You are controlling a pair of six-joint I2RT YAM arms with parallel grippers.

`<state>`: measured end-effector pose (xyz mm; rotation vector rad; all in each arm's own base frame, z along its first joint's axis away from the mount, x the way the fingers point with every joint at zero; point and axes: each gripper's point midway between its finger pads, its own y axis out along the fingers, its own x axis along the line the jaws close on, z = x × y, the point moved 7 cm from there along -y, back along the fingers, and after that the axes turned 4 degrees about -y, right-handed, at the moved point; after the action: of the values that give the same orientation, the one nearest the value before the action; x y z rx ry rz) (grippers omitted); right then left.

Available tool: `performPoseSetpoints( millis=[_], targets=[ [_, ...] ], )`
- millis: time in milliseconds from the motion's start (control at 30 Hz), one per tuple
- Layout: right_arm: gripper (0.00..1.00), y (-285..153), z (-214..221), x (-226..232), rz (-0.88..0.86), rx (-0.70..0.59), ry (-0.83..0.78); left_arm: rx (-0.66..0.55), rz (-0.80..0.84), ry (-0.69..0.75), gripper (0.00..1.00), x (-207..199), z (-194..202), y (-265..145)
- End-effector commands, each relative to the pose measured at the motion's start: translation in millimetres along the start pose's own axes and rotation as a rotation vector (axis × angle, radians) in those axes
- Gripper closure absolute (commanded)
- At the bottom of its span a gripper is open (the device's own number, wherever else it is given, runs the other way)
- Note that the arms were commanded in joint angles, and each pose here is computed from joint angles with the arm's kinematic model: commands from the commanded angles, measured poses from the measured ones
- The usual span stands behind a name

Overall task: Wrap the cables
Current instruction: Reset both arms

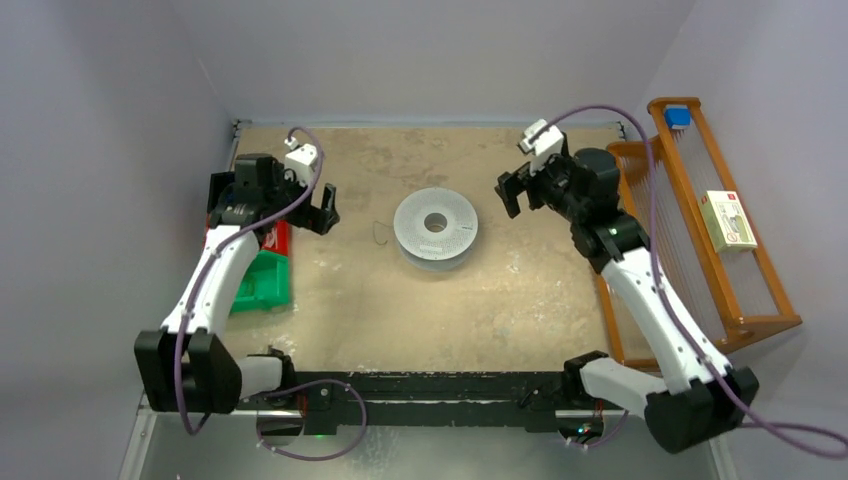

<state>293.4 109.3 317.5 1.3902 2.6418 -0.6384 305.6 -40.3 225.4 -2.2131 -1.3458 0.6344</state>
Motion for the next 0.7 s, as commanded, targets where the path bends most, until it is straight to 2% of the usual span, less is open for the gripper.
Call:
performPoseSetpoints(
  millis=[0,100,267,467,667],
  targets=[
    [0.01,-39,-17,3,0.094,-0.158,0.077,0.019,0.043,0.140,0.03,-14,13,-36],
    [0.01,-75,-25,9,0.133,-0.268,0.062,-0.023,0.084,0.192,0.03,-28,15,-59],
    [0.01,-126,-33,10,0.245,-0.418,0.039,-0.168,0.115,0.275,0.03,-50,14,-94],
    [0.01,-172,-30,21,0.276,-0.488,-0.053,-0.255,0.051,0.323,0.02,-58,19,-119],
    [0.01,-189,-19,34,0.234,-0.511,-0.095,-0.257,0.081,0.294,0.03,-62,36,-113]
  ],
)
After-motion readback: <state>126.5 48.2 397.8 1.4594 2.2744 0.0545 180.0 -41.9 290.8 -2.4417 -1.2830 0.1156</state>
